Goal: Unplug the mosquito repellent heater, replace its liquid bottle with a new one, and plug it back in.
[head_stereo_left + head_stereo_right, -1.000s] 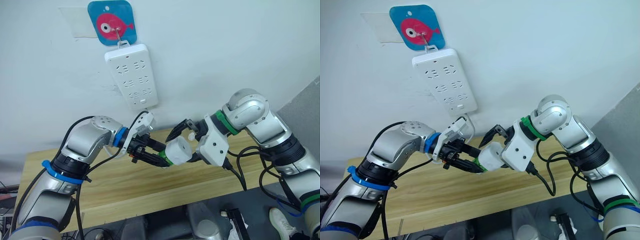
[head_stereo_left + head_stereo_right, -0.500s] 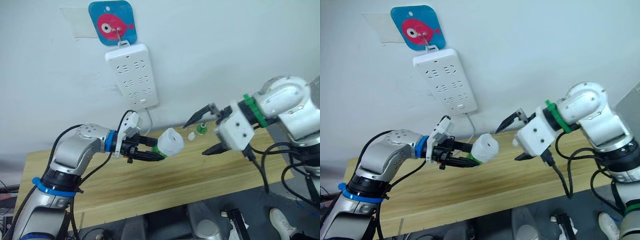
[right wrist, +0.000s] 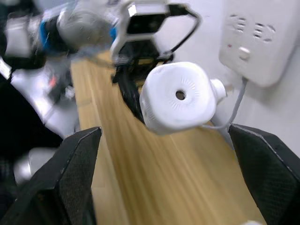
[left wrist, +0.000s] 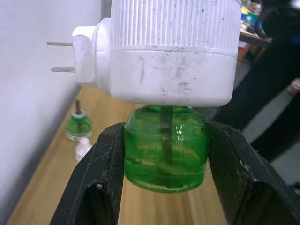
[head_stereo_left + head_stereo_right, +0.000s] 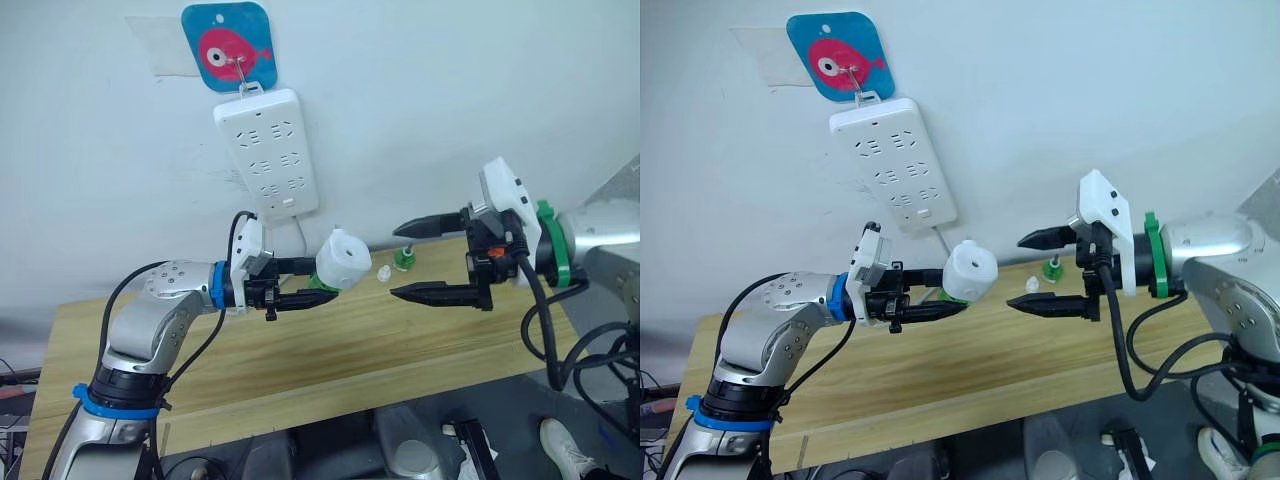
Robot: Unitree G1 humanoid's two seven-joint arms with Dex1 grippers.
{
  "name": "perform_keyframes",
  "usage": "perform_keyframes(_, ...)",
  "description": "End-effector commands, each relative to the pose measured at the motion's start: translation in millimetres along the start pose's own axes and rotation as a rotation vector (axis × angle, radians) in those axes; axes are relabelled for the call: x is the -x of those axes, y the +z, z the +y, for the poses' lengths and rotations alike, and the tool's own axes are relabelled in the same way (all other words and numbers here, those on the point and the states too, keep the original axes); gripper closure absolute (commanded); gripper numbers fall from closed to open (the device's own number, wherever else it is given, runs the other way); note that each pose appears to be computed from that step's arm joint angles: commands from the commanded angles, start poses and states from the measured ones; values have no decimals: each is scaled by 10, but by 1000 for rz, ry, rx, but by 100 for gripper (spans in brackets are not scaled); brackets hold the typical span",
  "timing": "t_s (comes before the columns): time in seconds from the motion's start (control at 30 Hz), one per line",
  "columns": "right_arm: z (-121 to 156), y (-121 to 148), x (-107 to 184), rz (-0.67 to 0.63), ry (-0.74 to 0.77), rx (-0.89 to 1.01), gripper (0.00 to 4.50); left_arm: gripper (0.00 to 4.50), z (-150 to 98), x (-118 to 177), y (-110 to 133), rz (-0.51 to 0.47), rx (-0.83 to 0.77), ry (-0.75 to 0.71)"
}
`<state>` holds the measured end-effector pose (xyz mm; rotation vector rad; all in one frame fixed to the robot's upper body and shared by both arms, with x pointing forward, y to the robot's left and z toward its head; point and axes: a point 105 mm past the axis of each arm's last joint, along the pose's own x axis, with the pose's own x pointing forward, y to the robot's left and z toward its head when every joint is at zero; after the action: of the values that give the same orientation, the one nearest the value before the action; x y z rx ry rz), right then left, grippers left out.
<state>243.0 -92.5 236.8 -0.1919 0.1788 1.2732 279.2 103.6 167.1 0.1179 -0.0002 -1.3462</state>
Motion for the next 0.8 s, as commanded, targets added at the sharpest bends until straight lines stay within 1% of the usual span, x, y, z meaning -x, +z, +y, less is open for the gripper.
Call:
perform_keyframes(0.03, 66, 79, 29, -83, -82, -34, 0, 229, -16, 2, 159, -60, -85, 34)
perform_keyframes(0.13, 120, 83, -22, -146, -113, -95, 0, 229, -35, -25, 174, -82, -86, 48)
perform_keyframes(0.27, 185, 18, -70, -162, -136, -153, 0, 229, -52, -36, 189, -104, -86, 62)
perform_keyframes(0.37, 173, 2, -100, -230, -201, -176, 0, 229, -48, -34, 178, -118, -100, 88)
perform_keyframes(0.6, 213, -126, -167, -228, -236, -222, 0, 229, -78, -34, 128, -151, -88, 146)
perform_keyframes(0.8, 238, -99, -223, -249, -249, -232, 0, 229, -89, -24, 126, -180, -90, 180)
